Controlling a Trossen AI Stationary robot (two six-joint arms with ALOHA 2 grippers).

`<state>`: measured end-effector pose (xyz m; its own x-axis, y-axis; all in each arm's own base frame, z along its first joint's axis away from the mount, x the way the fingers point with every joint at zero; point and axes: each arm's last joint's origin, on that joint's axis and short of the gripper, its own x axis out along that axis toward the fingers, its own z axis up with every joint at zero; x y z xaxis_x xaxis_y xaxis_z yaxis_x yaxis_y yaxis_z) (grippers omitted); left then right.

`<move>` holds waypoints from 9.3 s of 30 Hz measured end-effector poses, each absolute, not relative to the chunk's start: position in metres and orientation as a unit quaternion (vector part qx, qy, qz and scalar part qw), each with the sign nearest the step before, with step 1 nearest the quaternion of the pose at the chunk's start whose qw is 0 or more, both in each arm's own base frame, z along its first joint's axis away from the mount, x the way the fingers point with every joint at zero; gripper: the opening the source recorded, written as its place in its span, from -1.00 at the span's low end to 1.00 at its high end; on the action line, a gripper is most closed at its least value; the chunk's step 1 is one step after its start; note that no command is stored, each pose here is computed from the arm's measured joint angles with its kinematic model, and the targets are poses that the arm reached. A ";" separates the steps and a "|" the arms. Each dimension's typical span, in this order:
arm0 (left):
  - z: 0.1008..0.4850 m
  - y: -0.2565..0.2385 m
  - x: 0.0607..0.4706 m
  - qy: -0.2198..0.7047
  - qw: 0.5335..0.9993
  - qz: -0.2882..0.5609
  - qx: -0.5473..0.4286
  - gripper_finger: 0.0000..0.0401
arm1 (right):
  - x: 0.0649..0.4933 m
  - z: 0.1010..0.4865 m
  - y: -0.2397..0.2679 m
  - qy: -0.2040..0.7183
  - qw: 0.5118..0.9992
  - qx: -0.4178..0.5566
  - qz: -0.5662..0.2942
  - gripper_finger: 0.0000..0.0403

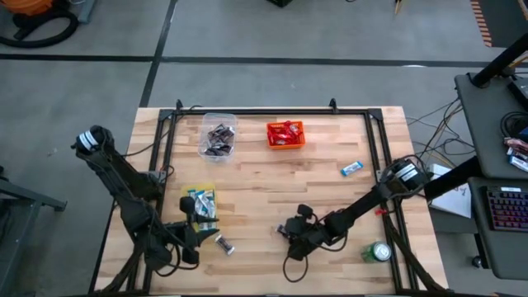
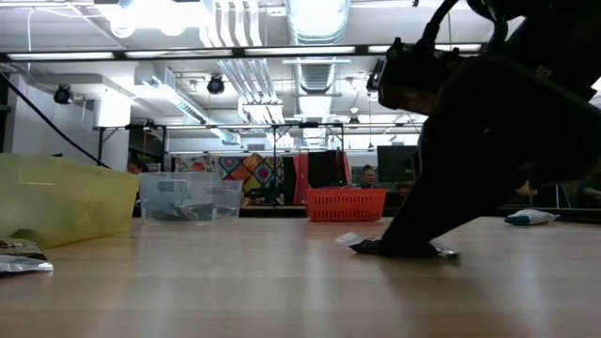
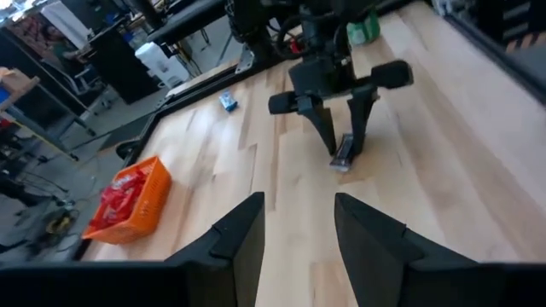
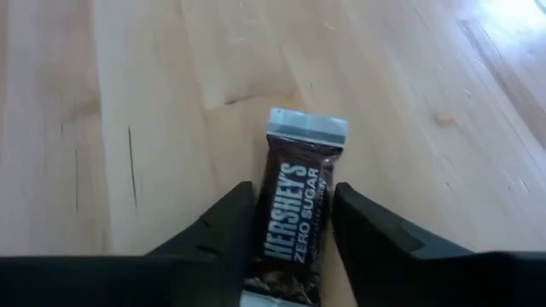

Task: Sort candy
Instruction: Put the right brown candy into the transparent bin, then put the white candy into the yellow bin

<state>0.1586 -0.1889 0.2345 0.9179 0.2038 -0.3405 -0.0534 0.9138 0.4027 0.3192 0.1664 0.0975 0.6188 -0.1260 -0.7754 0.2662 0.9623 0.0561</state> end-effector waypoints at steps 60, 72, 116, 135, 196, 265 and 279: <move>0.196 -0.171 0.202 0.133 0.965 0.217 0.061 -0.37 | 0.335 0.075 0.135 0.198 0.978 0.008 -0.067 -0.32; 0.197 -0.171 0.203 0.131 0.965 0.219 0.058 -0.37 | 0.341 0.039 0.125 0.223 0.970 0.029 -0.099 0.05; 0.206 -0.159 0.231 0.155 0.984 0.088 0.018 -0.37 | 0.390 0.180 0.142 0.029 0.972 -0.229 -0.052 -0.91; 0.207 -0.161 0.232 0.147 0.985 0.079 0.029 -0.91 | 0.401 0.174 0.146 0.064 0.970 -0.228 -0.048 -0.85; 0.265 0.066 0.177 0.257 0.934 0.231 -0.093 -0.49 | 0.332 0.208 0.033 0.319 0.845 0.128 -0.409 -0.07; 0.211 -0.080 0.194 0.189 0.974 0.119 -0.031 -0.49 | 0.244 0.154 -0.030 0.621 0.615 0.261 -0.410 -0.96; 0.201 -0.096 0.218 0.154 0.986 0.058 -0.016 -0.49 | 0.309 0.212 0.044 0.334 0.905 0.250 -0.085 -0.96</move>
